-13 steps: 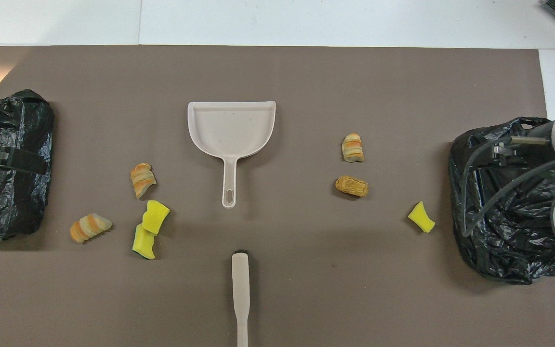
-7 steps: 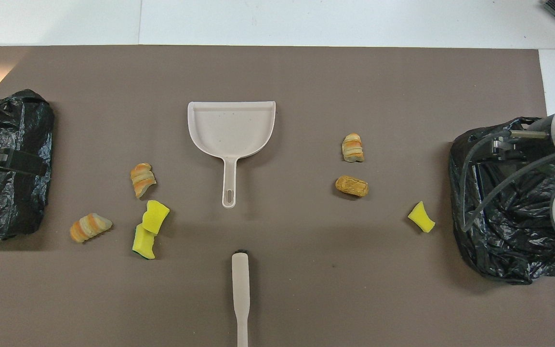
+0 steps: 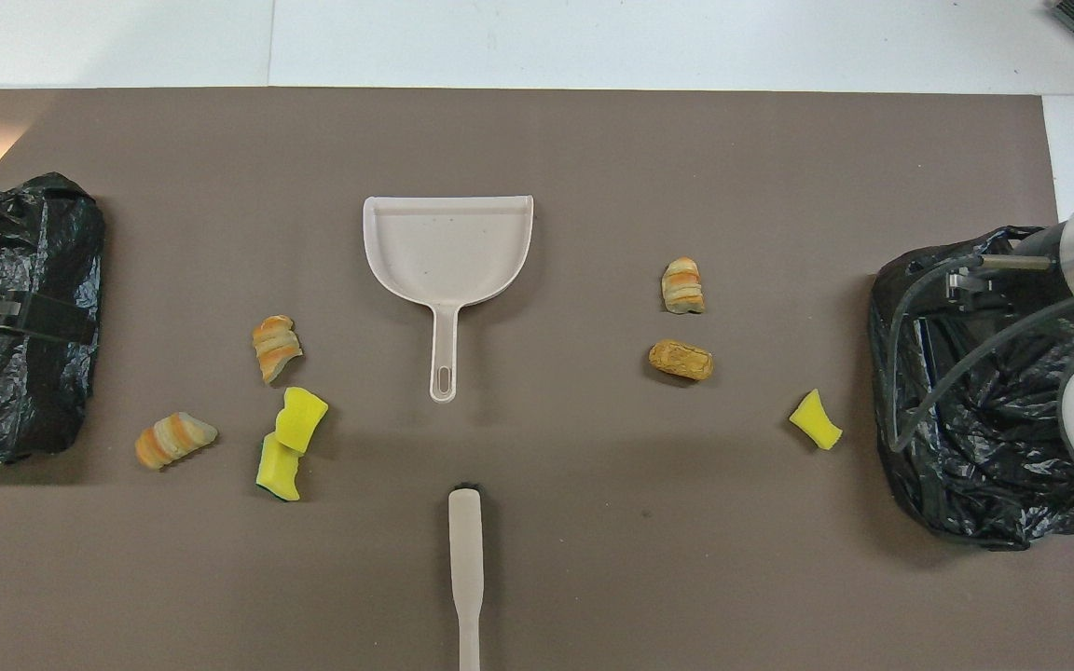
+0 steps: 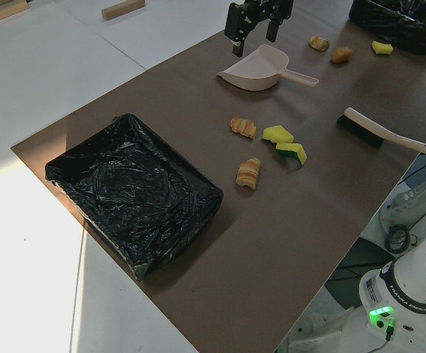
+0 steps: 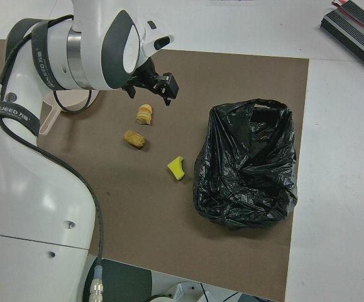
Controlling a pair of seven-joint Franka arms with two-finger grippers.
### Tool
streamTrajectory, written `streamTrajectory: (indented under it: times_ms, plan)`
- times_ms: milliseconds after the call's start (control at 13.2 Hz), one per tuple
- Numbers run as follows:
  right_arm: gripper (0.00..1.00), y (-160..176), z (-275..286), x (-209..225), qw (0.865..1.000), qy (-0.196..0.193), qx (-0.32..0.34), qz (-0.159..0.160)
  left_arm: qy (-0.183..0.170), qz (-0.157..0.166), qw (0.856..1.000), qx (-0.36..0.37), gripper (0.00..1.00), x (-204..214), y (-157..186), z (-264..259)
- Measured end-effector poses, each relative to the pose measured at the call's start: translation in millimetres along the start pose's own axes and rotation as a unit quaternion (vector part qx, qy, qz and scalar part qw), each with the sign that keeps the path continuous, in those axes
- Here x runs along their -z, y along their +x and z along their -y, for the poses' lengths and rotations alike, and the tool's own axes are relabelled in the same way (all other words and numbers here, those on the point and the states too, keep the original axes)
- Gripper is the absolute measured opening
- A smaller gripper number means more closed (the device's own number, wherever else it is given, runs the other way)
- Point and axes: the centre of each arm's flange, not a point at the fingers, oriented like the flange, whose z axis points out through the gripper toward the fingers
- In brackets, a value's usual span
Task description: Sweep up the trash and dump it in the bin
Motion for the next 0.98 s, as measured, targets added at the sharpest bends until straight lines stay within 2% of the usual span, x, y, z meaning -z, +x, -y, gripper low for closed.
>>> streamTrajectory:
  times_ms: [985]
  plan:
    - [1.00,1.0,-4.7,-0.3,1.000,0.001,-0.005,0.000,0.000,0.002,1.000,-0.001,1.00,-1.1,-2.8,-1.8]
